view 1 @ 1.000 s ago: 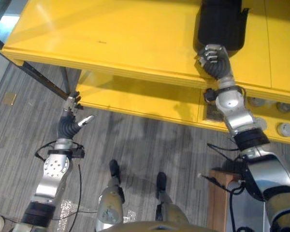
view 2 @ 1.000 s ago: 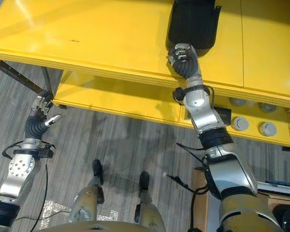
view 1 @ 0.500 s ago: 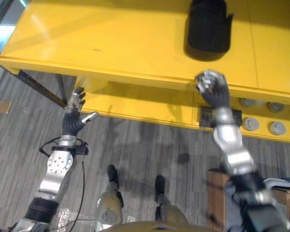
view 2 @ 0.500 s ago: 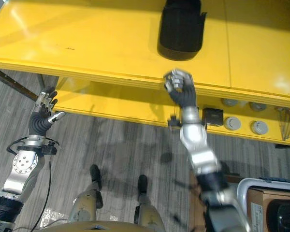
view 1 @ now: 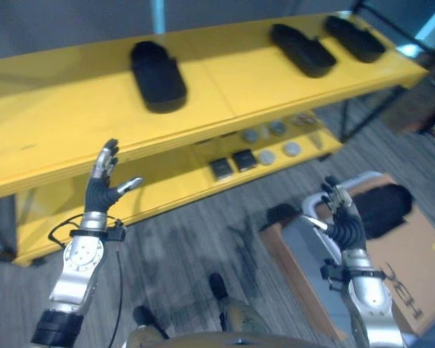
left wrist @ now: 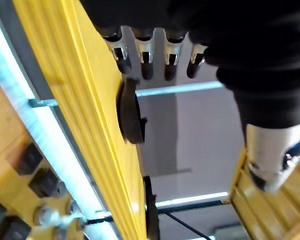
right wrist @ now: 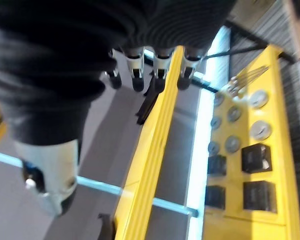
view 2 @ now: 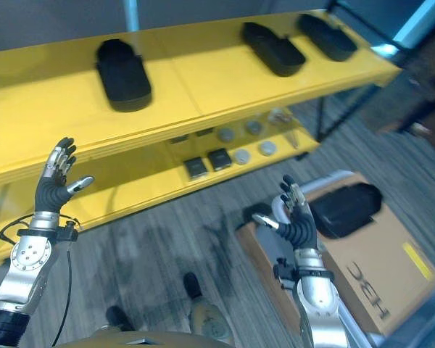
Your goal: Move parts from the plastic box to the shelf.
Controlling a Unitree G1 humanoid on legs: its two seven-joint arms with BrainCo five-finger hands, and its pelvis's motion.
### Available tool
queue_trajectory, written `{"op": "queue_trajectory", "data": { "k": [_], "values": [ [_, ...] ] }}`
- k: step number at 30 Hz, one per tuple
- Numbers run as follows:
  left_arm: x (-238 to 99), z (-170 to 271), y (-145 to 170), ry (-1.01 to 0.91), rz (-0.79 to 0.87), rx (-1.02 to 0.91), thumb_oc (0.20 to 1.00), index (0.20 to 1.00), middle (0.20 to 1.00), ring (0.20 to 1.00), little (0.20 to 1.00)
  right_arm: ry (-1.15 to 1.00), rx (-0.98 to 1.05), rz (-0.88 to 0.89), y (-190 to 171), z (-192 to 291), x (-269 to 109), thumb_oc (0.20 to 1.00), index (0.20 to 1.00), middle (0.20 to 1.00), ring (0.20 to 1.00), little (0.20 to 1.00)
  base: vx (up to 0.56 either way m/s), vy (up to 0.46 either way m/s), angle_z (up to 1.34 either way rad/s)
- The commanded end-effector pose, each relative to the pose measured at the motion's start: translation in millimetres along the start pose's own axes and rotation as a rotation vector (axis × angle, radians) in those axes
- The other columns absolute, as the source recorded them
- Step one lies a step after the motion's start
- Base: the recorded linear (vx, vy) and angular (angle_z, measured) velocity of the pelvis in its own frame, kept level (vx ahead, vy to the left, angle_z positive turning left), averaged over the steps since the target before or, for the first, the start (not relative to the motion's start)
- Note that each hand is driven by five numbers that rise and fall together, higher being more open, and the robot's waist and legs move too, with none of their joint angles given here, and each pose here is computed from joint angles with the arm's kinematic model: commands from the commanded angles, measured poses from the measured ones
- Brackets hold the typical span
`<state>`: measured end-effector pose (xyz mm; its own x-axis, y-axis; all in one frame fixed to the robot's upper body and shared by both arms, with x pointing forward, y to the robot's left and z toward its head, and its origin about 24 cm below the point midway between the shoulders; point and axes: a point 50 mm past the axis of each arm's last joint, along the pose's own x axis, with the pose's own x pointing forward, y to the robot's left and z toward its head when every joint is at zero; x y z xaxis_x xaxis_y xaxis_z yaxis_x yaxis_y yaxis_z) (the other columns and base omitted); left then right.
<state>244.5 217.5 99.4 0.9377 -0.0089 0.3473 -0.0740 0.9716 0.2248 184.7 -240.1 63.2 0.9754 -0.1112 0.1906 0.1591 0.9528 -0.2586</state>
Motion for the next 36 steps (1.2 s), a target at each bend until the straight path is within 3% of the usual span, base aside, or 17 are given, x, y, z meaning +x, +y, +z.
{"op": "queue_trajectory", "data": {
  "k": [1, 6, 13, 21, 24, 36],
  "values": [
    [18.5, 26.0, -6.1, -0.154, -0.063, 0.036, 1.000, 1.000, 1.000, 1.000, 1.000, -0.150, -0.138, -0.048, -23.1, 26.7, 15.4, 1.000, 1.000, 1.000, 1.000, 1.000, 0.00, -0.079, -1.43],
    [13.6, 22.3, -4.0, -0.132, -0.026, -0.014, 1.000, 1.000, 1.000, 1.000, 1.000, -0.124, -0.137, -0.034, -15.7, 20.1, 12.2, 1.000, 1.000, 1.000, 1.000, 1.000, 0.10, -0.209, -1.32],
    [9.1, 4.9, -13.5, -0.051, -0.015, -0.093, 1.000, 1.000, 1.000, 1.000, 1.000, -0.038, -0.175, -0.014, -26.1, 7.0, -2.8, 1.000, 1.000, 1.000, 1.000, 1.000, 0.27, -0.237, -0.30],
    [2.6, -1.3, -0.6, -0.025, 0.105, -0.138, 1.000, 1.000, 1.000, 1.000, 1.000, -0.105, -0.311, 0.052, -29.2, 22.0, 31.7, 1.000, 1.000, 1.000, 1.000, 1.000, 0.06, -0.064, -0.55],
    [8.4, 1.0, -6.5, -0.044, 0.102, -0.158, 1.000, 1.000, 1.000, 1.000, 1.000, -0.151, -0.357, -0.002, -32.8, 29.6, 50.5, 1.000, 1.000, 1.000, 1.000, 1.000, -0.03, 0.160, -0.27],
    [11.3, 6.9, -16.0, -0.060, -0.004, -0.176, 1.000, 1.000, 1.000, 1.000, 1.000, -0.070, -0.365, -0.222, -47.4, 10.9, 62.4, 1.000, 1.000, 1.000, 1.000, 1.000, 0.01, 0.068, -0.10]
  ]
}}
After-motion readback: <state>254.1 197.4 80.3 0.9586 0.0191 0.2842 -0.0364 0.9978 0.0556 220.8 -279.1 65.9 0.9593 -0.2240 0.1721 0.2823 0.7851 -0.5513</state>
